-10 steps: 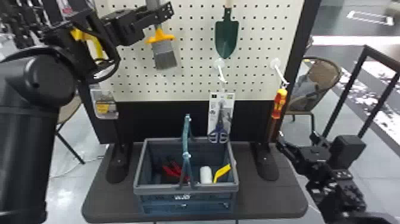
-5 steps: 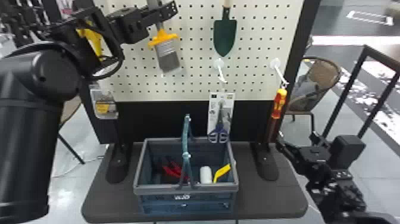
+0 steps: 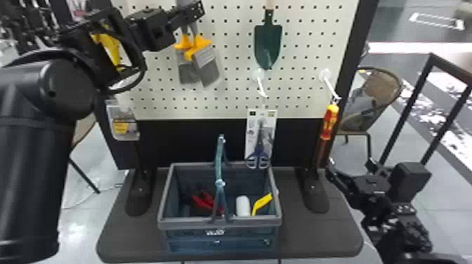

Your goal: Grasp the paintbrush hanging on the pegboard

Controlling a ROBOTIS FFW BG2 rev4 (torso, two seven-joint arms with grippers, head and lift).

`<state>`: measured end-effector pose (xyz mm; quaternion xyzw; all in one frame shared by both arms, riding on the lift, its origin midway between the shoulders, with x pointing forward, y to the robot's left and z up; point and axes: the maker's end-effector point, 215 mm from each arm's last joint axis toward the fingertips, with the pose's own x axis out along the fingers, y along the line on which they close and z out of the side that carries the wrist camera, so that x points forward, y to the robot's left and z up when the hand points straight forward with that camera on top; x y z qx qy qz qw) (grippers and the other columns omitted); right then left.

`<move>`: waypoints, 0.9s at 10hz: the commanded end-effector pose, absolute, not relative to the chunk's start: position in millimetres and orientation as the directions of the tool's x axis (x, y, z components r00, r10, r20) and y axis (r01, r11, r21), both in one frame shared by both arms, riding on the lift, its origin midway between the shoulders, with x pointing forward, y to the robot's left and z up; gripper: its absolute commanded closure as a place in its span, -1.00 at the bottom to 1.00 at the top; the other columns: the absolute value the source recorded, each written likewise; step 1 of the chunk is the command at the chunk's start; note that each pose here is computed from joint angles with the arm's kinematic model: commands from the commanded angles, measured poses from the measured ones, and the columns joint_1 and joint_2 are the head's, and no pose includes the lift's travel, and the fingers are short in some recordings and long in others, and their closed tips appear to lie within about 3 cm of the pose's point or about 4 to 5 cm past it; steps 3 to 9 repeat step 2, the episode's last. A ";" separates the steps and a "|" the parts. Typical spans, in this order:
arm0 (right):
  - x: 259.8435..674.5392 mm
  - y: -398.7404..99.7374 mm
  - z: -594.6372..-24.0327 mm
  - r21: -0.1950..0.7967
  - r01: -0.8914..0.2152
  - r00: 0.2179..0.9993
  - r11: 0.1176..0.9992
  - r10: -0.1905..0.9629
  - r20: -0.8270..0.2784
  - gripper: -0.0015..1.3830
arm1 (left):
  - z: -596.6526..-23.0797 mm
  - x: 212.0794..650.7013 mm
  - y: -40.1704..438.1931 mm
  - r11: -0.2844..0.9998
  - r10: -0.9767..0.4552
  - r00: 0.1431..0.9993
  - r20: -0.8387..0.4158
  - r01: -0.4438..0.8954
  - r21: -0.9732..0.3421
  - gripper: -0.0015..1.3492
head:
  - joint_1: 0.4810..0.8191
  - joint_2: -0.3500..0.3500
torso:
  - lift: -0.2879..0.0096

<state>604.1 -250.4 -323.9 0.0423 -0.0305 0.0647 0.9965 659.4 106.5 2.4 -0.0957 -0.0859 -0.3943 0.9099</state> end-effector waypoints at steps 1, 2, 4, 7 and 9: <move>603.4 -250.7 -326.4 0.082 -0.131 0.990 0.988 0.126 0.061 -0.75 | 3.8 659.4 110.1 0.677 -0.693 0.680 0.239 0.728 -0.106 0.81 | -0.60 0.00 | 0.26; 603.9 -249.8 -326.0 0.084 -0.132 0.990 0.988 0.127 0.061 -0.74 | 2.7 659.6 110.6 0.679 -0.691 0.682 0.240 0.726 -0.108 0.81 | -0.60 0.00 | 0.26; 603.9 -249.8 -326.0 0.084 -0.132 0.990 0.988 0.127 0.061 -0.74 | 2.7 659.6 110.6 0.679 -0.691 0.682 0.240 0.726 -0.108 0.81 | -0.60 0.00 | 0.26; 603.9 -249.8 -326.0 0.084 -0.132 0.990 0.988 0.127 0.061 -0.74 | 2.7 659.6 110.6 0.679 -0.691 0.682 0.240 0.726 -0.108 0.81 | -0.60 0.00 | 0.26; 603.9 -249.8 -326.0 0.084 -0.132 0.990 0.988 0.127 0.061 -0.74 | 2.7 659.6 110.6 0.679 -0.691 0.682 0.240 0.726 -0.108 0.81 | -0.60 0.00 | 0.26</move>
